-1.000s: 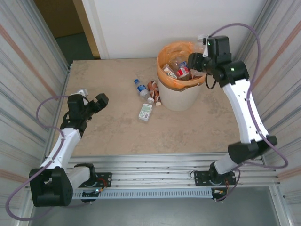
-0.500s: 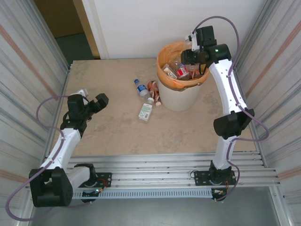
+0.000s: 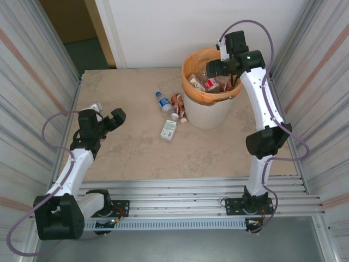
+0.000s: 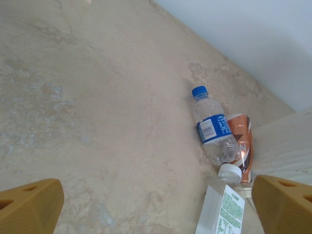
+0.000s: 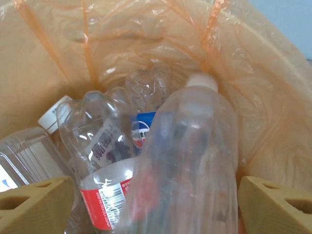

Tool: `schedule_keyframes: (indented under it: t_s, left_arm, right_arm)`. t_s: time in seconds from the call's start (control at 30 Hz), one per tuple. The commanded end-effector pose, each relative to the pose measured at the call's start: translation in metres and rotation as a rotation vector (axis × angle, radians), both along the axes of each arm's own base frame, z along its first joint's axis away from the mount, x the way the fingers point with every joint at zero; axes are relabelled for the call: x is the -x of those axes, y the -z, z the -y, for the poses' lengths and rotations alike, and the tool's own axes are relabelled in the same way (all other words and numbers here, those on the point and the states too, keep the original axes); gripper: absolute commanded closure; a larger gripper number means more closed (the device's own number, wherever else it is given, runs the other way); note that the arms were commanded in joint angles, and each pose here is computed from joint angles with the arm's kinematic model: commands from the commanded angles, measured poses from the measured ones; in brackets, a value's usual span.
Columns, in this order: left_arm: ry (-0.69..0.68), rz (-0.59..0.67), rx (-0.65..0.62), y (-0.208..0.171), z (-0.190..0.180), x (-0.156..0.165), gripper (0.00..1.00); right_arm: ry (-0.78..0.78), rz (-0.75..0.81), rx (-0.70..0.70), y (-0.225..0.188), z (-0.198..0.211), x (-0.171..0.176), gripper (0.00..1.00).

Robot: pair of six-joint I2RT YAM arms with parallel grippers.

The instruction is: Put the plastic bottles in the bin

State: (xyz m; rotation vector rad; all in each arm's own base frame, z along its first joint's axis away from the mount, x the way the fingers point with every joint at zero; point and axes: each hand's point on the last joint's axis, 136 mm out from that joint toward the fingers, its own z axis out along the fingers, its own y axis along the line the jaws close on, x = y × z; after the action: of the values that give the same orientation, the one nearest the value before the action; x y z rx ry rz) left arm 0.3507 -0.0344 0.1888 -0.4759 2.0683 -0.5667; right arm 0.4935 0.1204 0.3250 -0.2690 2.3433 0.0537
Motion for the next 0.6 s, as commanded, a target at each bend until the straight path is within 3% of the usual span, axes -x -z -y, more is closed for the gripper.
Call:
schedule_keyframes:
  t_s: [0.0,0.27,0.57]
  left_arm:
    - [0.006,0.045,-0.011,-0.014,-0.002,-0.005,0.01]
    - [0.006,0.039,-0.009,-0.012,-0.002,-0.006,0.01]
    - [0.003,0.038,-0.016,-0.012,-0.003,-0.005,0.01]
  right_arm:
    - [-0.002,0.066,0.018,-0.023,0.004,0.0,0.16]
    - [0.007,0.096,0.024,-0.03,0.002,-0.001,0.36]
    - [0.009,0.13,-0.01,-0.031,-0.008,-0.013,0.4]
